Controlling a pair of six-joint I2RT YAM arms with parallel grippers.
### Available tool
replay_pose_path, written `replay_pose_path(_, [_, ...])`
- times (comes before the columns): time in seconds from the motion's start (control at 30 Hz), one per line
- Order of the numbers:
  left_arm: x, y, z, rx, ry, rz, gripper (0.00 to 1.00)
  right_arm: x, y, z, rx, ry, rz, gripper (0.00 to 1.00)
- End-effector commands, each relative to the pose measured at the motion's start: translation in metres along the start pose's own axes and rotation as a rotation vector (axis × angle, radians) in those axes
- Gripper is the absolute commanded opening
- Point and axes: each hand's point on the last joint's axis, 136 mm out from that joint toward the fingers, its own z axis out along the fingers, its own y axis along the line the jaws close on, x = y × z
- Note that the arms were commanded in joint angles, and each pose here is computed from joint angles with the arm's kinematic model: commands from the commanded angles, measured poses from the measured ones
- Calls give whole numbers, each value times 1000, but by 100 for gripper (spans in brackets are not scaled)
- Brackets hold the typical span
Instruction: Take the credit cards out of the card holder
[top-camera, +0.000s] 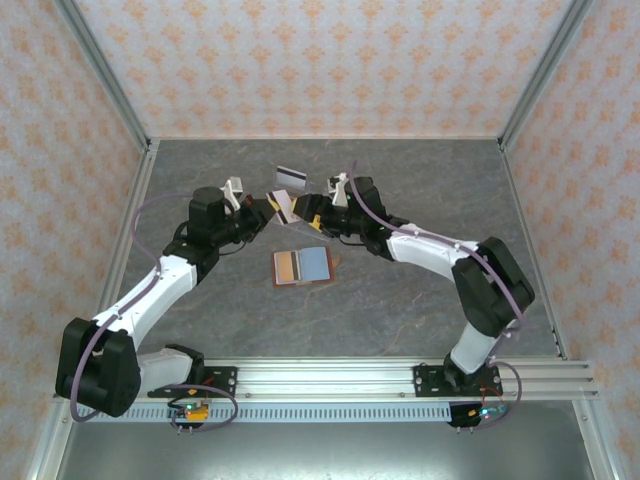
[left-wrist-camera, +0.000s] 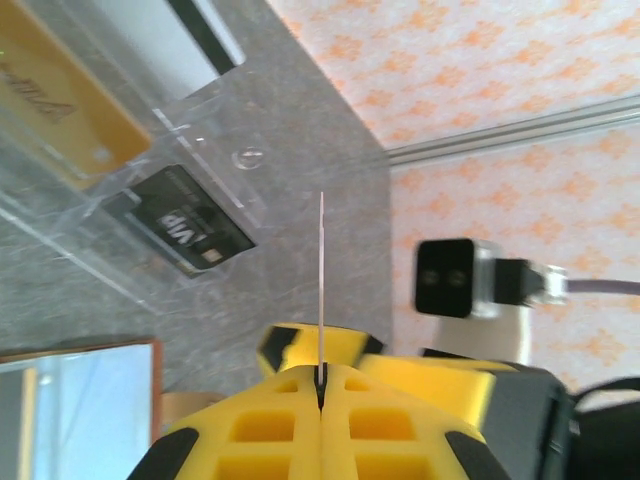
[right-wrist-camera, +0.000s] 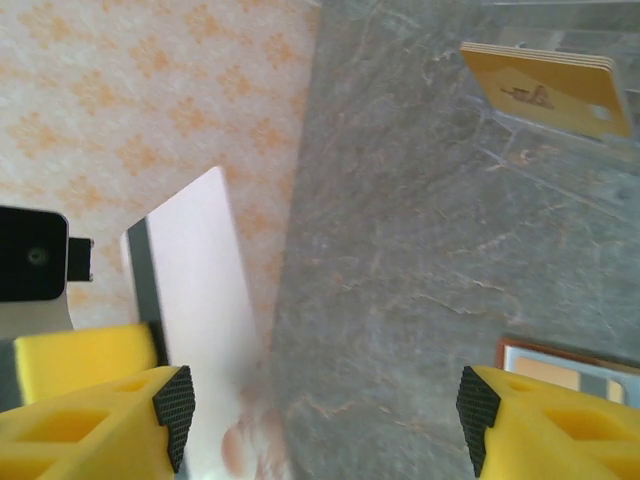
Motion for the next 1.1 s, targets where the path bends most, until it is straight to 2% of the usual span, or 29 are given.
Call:
replay_pose_path(0.0, [-8, -24, -8, 110, -24, -24, 0, -16, 42, -1, -192, 0, 34, 71])
replay_pose_path(0.3, [-10, -25, -12, 130, -39, -41, 0, -17, 64, -9, -310, 39, 47, 51])
replay_pose_path(0.47, [-12, -25, -14, 137, -45, -49, 0, -14, 69, -11, -343, 54, 57, 45])
replay_pose_path(0.83, [-11, -16, -11, 123, -41, -66, 1, -10, 65, -10, -353, 64, 69, 15])
replay_pose_path(1.07, [-10, -11, -11, 106, -43, -69, 3, -7, 61, -8, -317, 82, 30, 1])
